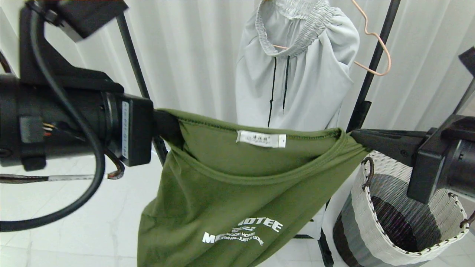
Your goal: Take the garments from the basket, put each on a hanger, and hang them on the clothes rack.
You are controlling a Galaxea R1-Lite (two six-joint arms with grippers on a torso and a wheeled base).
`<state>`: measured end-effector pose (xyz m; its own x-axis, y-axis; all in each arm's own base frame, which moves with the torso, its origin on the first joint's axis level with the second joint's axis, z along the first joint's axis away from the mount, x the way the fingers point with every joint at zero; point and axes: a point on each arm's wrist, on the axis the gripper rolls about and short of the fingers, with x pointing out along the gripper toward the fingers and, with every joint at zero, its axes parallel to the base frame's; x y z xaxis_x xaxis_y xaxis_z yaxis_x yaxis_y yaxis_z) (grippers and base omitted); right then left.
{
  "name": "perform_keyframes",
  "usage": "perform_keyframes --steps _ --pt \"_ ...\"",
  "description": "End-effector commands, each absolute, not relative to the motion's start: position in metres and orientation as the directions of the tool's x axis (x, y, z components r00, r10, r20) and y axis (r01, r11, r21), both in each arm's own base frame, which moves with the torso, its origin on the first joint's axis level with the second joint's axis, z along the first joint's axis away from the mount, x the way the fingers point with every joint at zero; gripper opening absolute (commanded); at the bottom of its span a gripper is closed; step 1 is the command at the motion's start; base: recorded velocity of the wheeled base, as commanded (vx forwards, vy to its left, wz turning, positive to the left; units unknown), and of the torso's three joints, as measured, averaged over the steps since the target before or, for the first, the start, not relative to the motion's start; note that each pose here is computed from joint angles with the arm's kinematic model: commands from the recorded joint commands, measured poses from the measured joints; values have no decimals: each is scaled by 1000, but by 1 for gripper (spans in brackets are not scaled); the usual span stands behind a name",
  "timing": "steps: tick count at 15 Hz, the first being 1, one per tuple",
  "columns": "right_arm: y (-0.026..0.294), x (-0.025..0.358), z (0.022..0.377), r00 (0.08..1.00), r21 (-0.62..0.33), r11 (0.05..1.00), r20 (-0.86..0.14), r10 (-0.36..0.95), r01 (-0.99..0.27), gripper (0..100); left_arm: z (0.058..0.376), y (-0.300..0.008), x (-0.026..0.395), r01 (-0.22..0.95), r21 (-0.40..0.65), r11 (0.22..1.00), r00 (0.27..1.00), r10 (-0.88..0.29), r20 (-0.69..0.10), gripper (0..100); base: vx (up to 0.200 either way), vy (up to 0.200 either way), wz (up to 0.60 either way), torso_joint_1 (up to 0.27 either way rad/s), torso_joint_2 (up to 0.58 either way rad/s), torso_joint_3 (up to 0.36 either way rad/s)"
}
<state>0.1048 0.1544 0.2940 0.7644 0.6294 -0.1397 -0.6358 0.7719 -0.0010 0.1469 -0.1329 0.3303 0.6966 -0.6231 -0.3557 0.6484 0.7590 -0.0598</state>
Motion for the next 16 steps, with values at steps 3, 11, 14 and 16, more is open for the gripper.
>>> perform_keyframes --steps 3,11,14,16 --pt "151 110 298 785 -1 790 -109 610 -614 0 340 -133 148 572 18 820 781 -537 -319 0 0 0 0 0 0 0" --pt "136 113 342 824 18 824 36 565 -566 0 371 -141 146 593 82 801 800 -575 -172 0 0 0 0 0 0 0" --pt "122 108 361 836 5 838 71 545 -546 0 393 -151 156 587 72 806 808 -580 -103 0 0 0 0 0 0 0" --pt "97 86 375 815 -1 817 65 575 -577 0 409 -164 169 582 65 810 813 -580 -53 0 0 0 0 0 0 0"
